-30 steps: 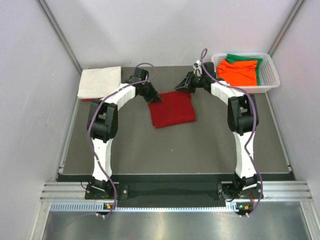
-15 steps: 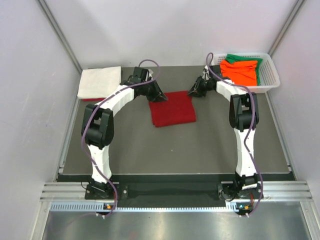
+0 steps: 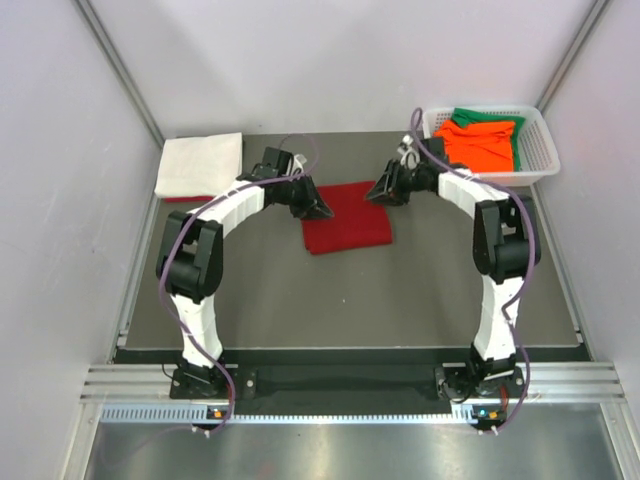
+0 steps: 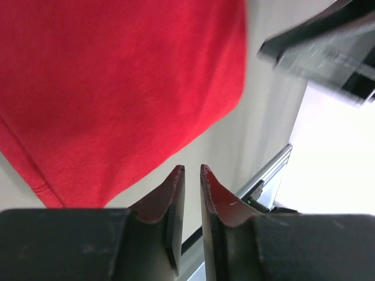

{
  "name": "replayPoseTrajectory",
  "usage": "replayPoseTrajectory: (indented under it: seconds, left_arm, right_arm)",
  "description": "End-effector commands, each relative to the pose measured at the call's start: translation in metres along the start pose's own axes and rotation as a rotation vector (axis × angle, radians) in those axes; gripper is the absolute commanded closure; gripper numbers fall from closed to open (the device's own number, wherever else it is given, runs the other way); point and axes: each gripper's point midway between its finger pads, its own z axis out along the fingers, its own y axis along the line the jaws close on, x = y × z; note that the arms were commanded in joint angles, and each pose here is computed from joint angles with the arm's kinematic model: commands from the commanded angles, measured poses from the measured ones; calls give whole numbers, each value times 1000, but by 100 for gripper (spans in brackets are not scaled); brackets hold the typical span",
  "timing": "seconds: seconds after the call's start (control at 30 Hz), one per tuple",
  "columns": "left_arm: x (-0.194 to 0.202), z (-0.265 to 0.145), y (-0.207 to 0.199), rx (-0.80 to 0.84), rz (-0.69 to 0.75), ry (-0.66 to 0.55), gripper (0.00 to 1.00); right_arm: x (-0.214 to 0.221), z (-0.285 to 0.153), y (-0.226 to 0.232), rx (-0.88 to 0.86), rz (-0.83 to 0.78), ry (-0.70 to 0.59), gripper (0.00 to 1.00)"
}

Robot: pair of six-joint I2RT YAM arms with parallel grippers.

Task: Fold and stack the t-shirts
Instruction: Fold the tshirt

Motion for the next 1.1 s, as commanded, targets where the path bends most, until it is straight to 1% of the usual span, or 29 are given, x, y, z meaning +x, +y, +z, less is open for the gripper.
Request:
replayPoseTrajectory:
  seconds: [0.0,0.03,0.07,0.1,0.13,0.17,0.2,0.27,0.3,0.33,0.43,0.5,0.53,0.57,0.6,0.63,0.67,0.7,0.77,0.8,0.83,0.87,0.9,0.93,0.97,1.0,1.03,1.07]
  left_arm:
    - [9,14,8,46,11,17,79]
    - [16,22,26,8,-25,38,80]
    - [19,27,39,-16,-42,44,81]
    - [22,30,47,-28,-49,49,82]
    - [29,36,64,-65,-44,70,82]
    - [28,37,77,-110,-38,66,83]
    - [34,35,84,-139,-41,90,83]
    - [34,26,77,-135,2,92,83]
    - [33,21,69,-119,19,86,82]
    - [31,10,55,-97,51,60,82]
    - [28,-4,23,-44,71,20,81]
    - [29,-3,6,-6,81,6,81]
    - [24,0,-6,29,80,-12,81]
    - [25,4,-12,51,80,-8,81]
    - [26,9,-14,71,68,-1,81]
    - [32,20,-9,94,7,43,81]
    - [29,27,-10,126,7,34,81]
    - [30,33,-6,136,-6,42,82]
    - [40,48,20,92,-38,70,82]
    - [44,51,33,61,-38,78,82]
    - [47,53,46,31,-9,87,82]
    - [48,52,59,-15,-6,83,82]
    - [58,49,75,-53,4,107,82]
    - [59,41,77,-63,19,101,82]
    - [58,34,86,-94,26,83,82]
    - [69,26,98,-128,40,107,82]
    - [65,12,91,-131,69,81,82]
    - [62,1,93,-156,84,59,82]
  right_arm:
    - [32,10,20,-167,1,65,66]
    - [44,13,10,-169,39,83,67]
    - [42,13,-1,-151,38,70,67]
    - [44,16,-18,-99,46,65,68]
    - [49,15,-35,-56,31,77,69]
    - [46,11,-48,-25,37,68,70]
    - [46,7,-57,4,42,66,71]
    - [47,-5,-60,25,35,74,72]
    - [41,-17,-54,43,9,48,71]
    - [42,-23,-47,45,-13,55,71]
    - [47,-34,-12,-7,-59,59,69]
    - [60,-27,15,-56,-89,90,67]
    - [61,-21,26,-86,-90,84,66]
    - [71,-12,38,-109,-104,105,65]
    - [76,-4,41,-126,-98,118,64]
    - [78,3,44,-151,-72,113,64]
    - [82,9,46,-175,-59,123,64]
    - [87,15,41,-198,-31,140,64]
    - [89,22,25,-213,12,131,64]
    - [93,26,11,-198,37,142,64]
    - [101,26,-6,-174,51,154,64]
    - [97,22,-22,-154,77,138,64]
    - [98,19,-32,-141,89,135,64]
    - [108,14,-48,-115,102,146,64]
    - [101,4,-55,-108,98,118,64]
    - [104,-3,-61,-89,108,119,64]
    - [113,-11,-70,-65,104,135,64]
    - [107,-25,-65,-57,80,107,64]
